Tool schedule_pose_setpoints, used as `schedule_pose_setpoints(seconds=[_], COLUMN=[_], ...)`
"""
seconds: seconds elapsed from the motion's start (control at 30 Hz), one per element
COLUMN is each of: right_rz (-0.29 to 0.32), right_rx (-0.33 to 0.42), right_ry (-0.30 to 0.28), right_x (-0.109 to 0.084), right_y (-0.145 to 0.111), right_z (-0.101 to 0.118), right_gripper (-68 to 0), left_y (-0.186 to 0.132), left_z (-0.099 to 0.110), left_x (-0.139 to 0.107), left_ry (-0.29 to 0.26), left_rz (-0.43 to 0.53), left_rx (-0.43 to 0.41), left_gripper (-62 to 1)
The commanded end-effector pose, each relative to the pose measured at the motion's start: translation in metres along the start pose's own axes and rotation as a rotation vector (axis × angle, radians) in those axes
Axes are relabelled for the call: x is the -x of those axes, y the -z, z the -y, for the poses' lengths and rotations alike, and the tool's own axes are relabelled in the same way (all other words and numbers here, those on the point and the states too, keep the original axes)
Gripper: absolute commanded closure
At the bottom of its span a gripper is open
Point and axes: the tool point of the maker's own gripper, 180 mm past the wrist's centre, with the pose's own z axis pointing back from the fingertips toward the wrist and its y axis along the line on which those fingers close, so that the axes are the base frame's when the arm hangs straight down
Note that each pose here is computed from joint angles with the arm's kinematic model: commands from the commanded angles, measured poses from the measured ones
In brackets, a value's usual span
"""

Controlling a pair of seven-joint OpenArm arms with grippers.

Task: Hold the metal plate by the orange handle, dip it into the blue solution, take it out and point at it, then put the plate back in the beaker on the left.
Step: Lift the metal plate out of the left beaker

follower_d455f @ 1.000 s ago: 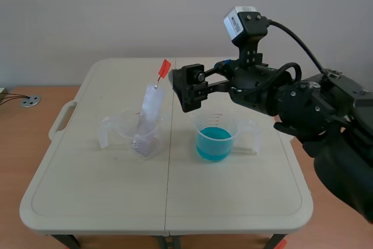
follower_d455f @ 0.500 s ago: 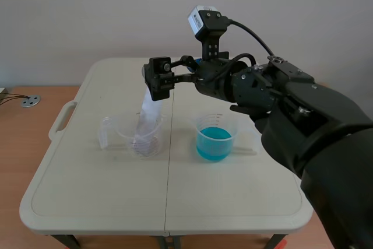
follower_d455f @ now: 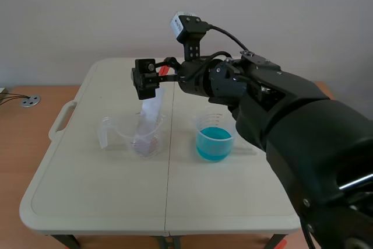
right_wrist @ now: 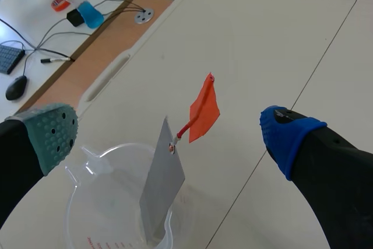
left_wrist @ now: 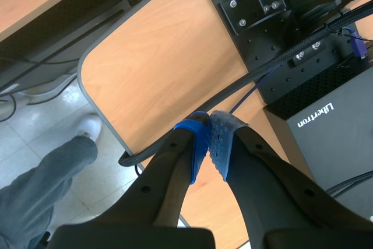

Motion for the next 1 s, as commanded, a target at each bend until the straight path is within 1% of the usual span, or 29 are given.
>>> schedule_pose_setpoints(seconds=[0.0,0.3,0.33,0.47,0.57,0.77,0.97], right_rz=[0.060,0.067,0.067,0.066,0.066,0.066,0.065], right_rx=[-0.021,-0.028,-0.028,-0.028,-0.028,-0.028,-0.027], right_ry=[-0.011,-0.003,-0.003,-0.003,-0.003,-0.003,-0.003], right_x=[-0.0262,-0.0268,-0.0268,-0.0268,-0.0268,-0.0268,-0.0267], right_y=[0.0062,0.0093,0.0093,0.0093,0.0094,0.0094,0.0093], right_z=[-0.0080,-0.0105,-0.0105,-0.0105,-0.0104,-0.0104,-0.0103], right_gripper=[-65.5,-64.8,-63.3,-52.5,-48.4,-36.6,-28.2], left_y=[-0.0008,0.0007,0.0014,0.0030,0.0032,0.0033,0.0032], left_z=[0.0038,0.0014,0.0004,-0.0021,-0.0024,-0.0023,-0.0024], left_x=[-0.0039,-0.0074,-0.0090,-0.0095,-0.0092,-0.0074,-0.0074], left_ry=[-0.005,-0.001,0.001,0.005,0.004,0.004,0.004], left_rz=[0.014,0.023,0.027,0.020,0.020,0.009,0.009], left_rx=[0.010,0.005,0.003,-0.002,-0.002,-0.002,-0.002], left_gripper=[-2.1,-2.1,-2.1,-2.1,-2.1,-2.1,-2.1])
